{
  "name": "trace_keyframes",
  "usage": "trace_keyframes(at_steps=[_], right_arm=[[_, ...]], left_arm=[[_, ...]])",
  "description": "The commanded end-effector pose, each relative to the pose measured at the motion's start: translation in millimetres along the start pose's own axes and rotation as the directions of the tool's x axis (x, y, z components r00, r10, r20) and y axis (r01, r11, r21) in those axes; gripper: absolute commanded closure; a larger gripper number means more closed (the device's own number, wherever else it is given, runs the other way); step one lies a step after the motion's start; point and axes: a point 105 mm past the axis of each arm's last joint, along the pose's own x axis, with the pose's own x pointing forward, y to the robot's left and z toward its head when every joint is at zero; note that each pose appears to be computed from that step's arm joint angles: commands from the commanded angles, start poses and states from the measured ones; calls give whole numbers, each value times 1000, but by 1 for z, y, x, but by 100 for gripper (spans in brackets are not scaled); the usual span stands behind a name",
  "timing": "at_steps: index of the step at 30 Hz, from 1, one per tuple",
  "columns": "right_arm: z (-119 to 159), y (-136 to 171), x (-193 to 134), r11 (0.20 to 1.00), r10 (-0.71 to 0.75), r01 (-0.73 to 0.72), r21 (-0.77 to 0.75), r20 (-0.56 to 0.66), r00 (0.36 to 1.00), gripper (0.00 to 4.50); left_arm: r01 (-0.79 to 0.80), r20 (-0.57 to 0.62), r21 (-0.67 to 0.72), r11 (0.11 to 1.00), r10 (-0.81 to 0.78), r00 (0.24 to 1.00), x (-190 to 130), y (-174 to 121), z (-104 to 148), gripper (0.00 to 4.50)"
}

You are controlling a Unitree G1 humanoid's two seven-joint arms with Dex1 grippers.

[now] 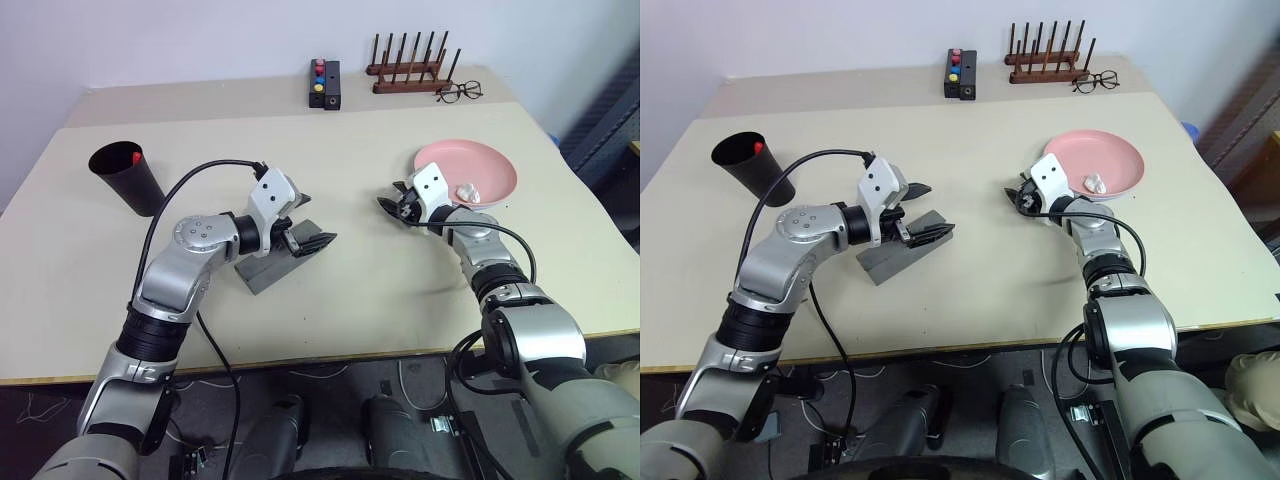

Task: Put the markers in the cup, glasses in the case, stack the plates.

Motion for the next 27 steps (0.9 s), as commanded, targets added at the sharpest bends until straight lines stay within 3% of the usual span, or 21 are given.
trace_keyframes(at_steps=[1, 21, 24, 27], right_arm=[[16, -11, -1, 999, -22, 24, -37, 47, 999, 215], [0, -12, -4, 996, -47, 44, -76, -29, 998, 215], [-1, -12, -4, 996, -50, 47, -73, -37, 998, 298], [-2, -12, -4, 996, -55, 51, -77, -43, 998, 447]], left_arm=[[-7, 37, 28, 1000, 6, 999, -3, 1, 12, 0], [-6, 37, 31, 999, 5, 999, -2, 0, 11, 0], [-9, 37, 32, 999, 8, 999, -3, 0, 11, 0], [-11, 36, 32, 999, 10, 999, -3, 0, 11, 0]])
